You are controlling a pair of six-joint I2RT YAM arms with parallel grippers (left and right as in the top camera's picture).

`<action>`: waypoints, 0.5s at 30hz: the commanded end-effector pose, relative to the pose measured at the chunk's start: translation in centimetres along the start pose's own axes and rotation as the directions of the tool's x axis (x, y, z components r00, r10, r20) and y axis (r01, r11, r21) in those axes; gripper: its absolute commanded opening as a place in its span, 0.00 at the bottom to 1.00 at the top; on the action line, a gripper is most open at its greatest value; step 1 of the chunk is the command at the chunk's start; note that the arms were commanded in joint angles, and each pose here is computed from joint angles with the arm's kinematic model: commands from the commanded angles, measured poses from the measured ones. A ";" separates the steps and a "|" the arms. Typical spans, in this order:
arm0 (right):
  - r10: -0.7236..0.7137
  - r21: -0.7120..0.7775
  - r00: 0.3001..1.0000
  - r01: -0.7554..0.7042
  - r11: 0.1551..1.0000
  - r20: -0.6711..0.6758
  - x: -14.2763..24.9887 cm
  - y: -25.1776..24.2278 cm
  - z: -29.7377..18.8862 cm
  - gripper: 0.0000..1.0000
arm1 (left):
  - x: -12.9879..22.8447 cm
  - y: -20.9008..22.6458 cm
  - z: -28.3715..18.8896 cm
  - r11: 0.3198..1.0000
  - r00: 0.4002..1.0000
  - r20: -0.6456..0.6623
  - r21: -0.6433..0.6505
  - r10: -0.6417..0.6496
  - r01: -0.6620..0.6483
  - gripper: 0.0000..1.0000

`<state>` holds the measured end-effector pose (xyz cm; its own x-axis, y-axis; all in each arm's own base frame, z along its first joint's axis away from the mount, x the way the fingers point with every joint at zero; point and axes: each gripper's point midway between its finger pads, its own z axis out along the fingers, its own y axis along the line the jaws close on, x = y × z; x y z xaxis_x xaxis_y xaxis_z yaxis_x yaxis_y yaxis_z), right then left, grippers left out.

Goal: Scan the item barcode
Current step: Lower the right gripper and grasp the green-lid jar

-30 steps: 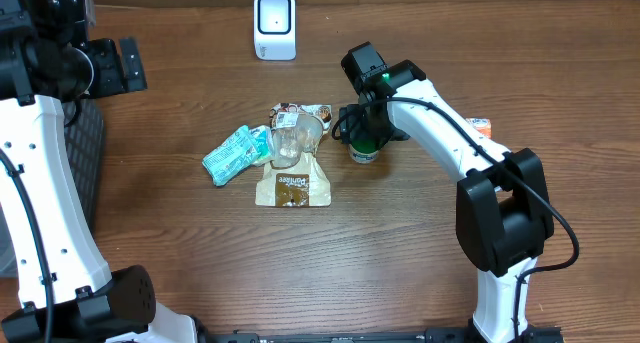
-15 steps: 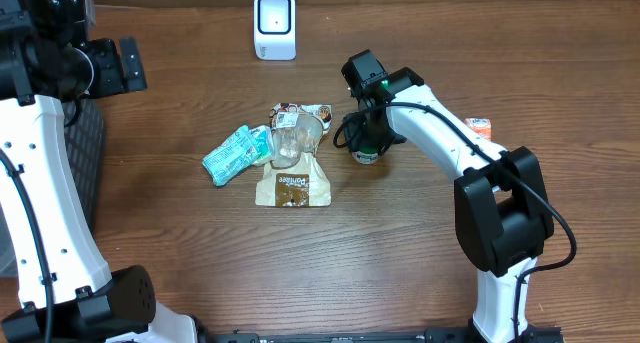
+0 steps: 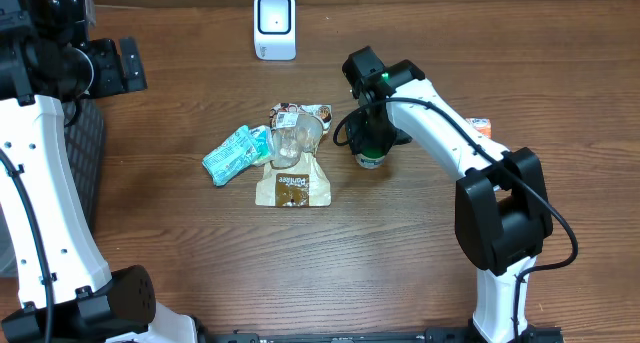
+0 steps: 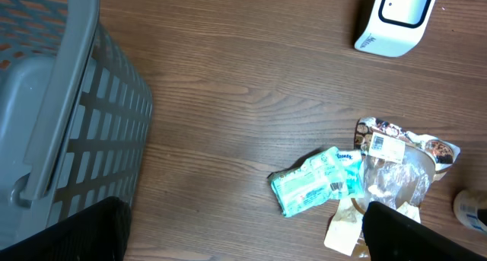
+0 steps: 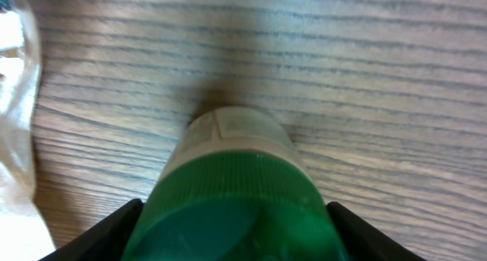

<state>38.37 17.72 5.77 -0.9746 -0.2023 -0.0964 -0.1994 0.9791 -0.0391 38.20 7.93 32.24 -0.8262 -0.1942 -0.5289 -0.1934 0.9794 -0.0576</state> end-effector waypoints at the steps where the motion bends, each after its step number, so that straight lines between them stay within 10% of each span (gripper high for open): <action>1: -0.002 -0.001 0.999 0.002 1.000 0.035 -1.0 -0.2 -0.9 0.70 | -0.5 -0.3 -0.8 1.000 0.999 0.031 0.000 0.027 -0.027 1.00; 15: -0.013 0.002 1.000 0.013 1.000 0.020 -0.5 -0.2 -0.2 0.56 | -0.5 -0.3 -0.8 1.000 0.999 0.031 0.000 0.027 -0.027 1.00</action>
<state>38.64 17.80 5.98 -0.9696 -0.2205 -0.1063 -0.2173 0.9752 -0.0415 38.21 7.92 32.24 -0.8260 -0.1941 -0.5292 -0.1931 0.9795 -0.0579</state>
